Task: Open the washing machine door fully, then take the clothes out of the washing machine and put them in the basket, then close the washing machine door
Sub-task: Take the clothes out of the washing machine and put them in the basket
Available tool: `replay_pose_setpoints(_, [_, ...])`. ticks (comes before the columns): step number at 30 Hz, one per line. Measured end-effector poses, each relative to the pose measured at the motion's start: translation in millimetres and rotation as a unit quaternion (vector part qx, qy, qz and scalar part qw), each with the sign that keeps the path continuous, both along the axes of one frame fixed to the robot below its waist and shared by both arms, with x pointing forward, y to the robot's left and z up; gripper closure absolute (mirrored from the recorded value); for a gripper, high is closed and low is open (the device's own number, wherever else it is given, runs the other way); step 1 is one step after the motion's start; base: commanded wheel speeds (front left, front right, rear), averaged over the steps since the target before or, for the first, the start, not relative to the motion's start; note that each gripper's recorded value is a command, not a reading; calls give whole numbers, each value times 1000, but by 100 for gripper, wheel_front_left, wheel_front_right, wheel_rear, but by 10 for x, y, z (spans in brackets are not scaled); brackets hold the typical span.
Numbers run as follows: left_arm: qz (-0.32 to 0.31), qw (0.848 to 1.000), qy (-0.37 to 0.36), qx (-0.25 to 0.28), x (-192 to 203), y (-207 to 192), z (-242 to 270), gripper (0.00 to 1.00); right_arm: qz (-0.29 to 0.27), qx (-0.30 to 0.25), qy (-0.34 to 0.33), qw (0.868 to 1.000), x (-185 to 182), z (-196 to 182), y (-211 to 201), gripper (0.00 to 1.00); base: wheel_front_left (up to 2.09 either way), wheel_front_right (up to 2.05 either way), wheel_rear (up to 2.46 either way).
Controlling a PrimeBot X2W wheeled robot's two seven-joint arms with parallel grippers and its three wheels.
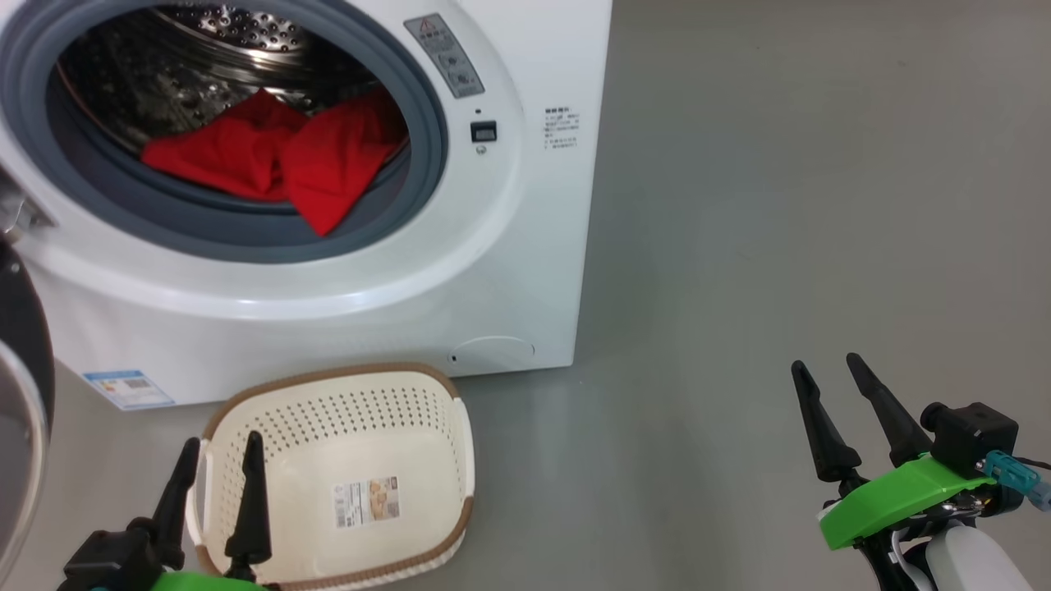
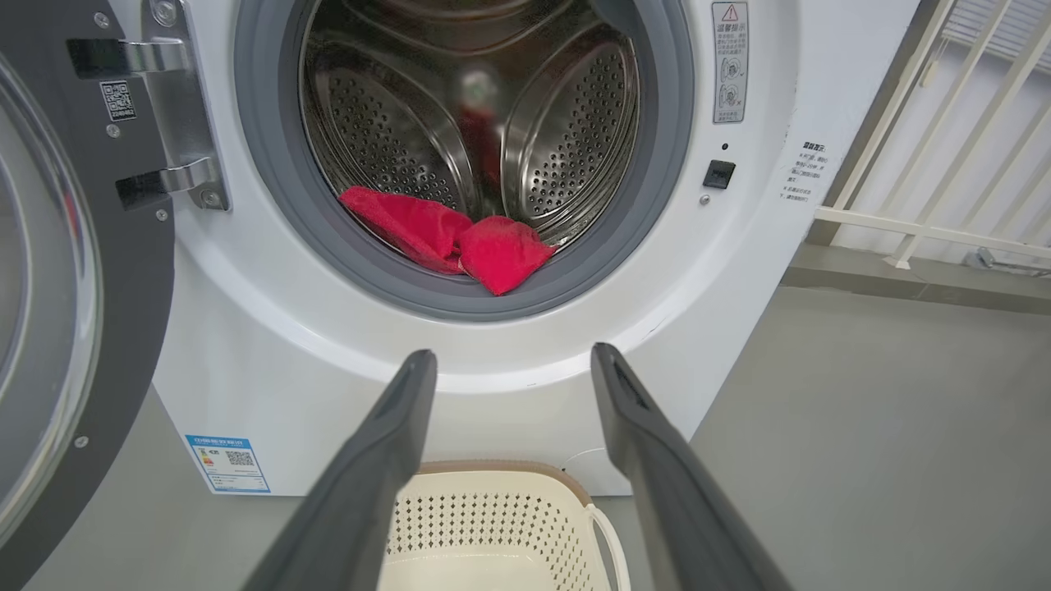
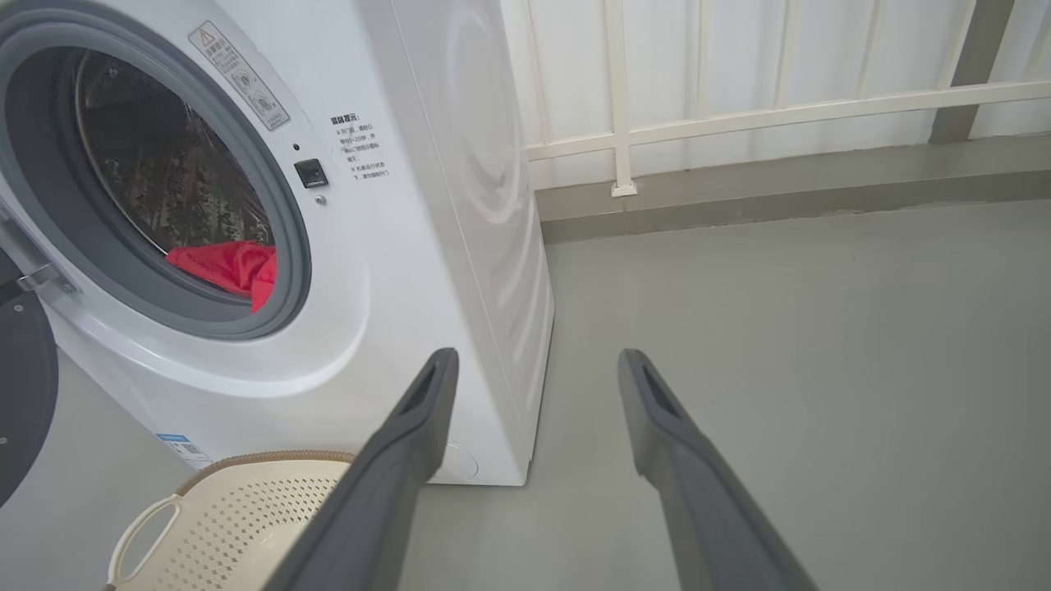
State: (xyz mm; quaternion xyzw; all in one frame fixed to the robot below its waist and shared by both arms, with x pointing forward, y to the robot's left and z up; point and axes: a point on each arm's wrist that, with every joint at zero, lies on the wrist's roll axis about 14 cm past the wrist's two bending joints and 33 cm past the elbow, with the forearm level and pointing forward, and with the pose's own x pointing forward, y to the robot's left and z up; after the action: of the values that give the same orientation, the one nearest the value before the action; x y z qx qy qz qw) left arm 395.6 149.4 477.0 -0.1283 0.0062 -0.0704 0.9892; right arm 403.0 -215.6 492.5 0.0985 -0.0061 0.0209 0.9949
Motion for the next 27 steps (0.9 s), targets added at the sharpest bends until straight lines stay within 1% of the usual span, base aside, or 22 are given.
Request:
replay_pose_setpoints(5, [6, 1000, 7, 2, 6, 40, -49, 0, 1, 0, 4, 1000, 11, -29, 7, 0, 136, -136, 0])
replay_pose_setpoints(10, [9, 1000, 9, 6, 29, 49, -70, 0, 2, 1, 8, 1000, 21, -59, 18, 0, 90, -90, 0])
replay_pose_setpoints(16, [9, 1000, 18, 6, 59, 39, -125, 0, 4, 4, 13, 1000, 38, -98, 42, 0, 17, -17, 0])
replay_pose_setpoints(20, [2, 999, 40, 5, 43, -19, -268, 0, 4, 4, 17, 1000, 46, -128, 47, 0, 0, 0, 0])
replay_pose_setpoints(23, [-2, 999, 39, 7, 163, -60, -265, 0, 5, 6, 21, 1000, 62, -164, 60, 0, 0, 0, 0])
replay_pose_setpoints(27, [-19, 999, 30, 13, 444, -177, -203, 0, 5, 9, 27, 1000, 96, -221, 79, 0, 0, 0, 0])
